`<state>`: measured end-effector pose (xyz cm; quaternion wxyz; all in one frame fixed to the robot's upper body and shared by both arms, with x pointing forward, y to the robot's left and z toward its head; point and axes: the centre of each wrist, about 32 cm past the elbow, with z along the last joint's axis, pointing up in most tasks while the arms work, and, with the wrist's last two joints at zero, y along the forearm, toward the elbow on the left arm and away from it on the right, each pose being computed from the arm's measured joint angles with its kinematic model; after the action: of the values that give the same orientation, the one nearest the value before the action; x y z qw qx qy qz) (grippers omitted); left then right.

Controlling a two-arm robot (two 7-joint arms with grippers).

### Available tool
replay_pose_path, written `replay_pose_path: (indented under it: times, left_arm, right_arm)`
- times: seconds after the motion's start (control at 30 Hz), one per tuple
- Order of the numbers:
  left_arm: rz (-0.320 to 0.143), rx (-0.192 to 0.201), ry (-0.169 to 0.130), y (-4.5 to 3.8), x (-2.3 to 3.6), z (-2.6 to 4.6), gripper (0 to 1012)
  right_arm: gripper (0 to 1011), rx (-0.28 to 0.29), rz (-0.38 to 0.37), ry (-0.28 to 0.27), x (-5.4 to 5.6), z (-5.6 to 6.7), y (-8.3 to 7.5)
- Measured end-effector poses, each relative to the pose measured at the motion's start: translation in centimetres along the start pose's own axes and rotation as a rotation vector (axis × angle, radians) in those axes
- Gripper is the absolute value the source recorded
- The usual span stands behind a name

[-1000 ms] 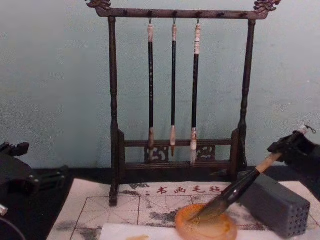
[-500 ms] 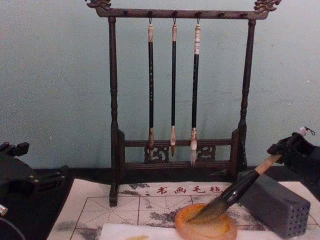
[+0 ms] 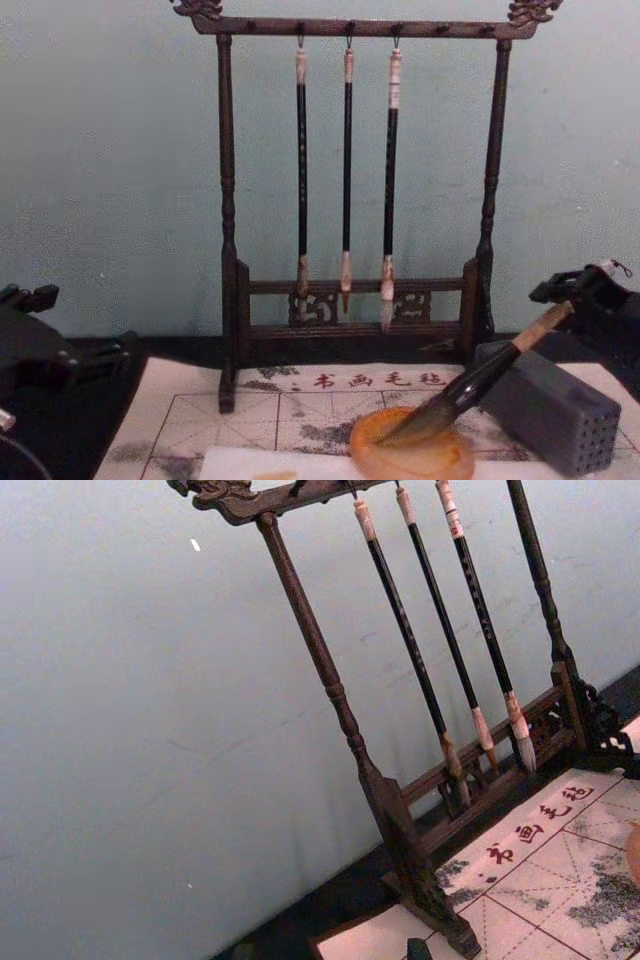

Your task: Pick up the brush from the inkstone, write on the paper, then place the brush back to its original position.

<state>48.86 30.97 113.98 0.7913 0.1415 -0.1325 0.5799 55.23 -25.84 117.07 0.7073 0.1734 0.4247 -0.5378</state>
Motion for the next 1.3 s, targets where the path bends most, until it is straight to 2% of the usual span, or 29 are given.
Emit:
replay_pose_path:
  times: [0.13,0.17,0.23,0.33,0.67,0.77,1.1,1.3]
  left_arm:
    - [0.0,0.0,0.0,0.0,0.0,0.0,1001]
    - [0.0,0.0,0.0,0.0,0.0,0.0,1001]
    - [0.0,0.0,0.0,0.0,0.0,0.0,1001]
    - [0.0,0.0,0.0,0.0,0.0,0.0,1001]
    - [0.0,0.0,0.0,0.0,0.0,0.0,1001]
    - [0.0,0.0,0.0,0.0,0.0,0.0,1001]
    - [0.0,0.0,0.0,0.0,0.0,0.0,1001]
    - [0.0,0.0,0.0,0.0,0.0,0.0,1001]
  right_arm:
    - [468,0.0,0.001,0.0,0.0,0.0,0.0]
    - [524,0.0,0.0,0.0,0.0,0.0,0.0]
    - [554,0.0,0.001,0.0,0.0,0.0,0.0]
    - [683,0.0,0.001,0.0,0.0,0.0,0.0]
    - [968,0.0,0.001,-0.001,0.0,0.0,0.0]
    - [1003,0.0,0.001,-0.001,0.0,0.0,0.0]
    - [1002,-0.001,0.0,-0.003,0.0,0.0,-0.1]
    - [1002,0.001,-0.003,-0.013,0.6,0.0,-1.3]
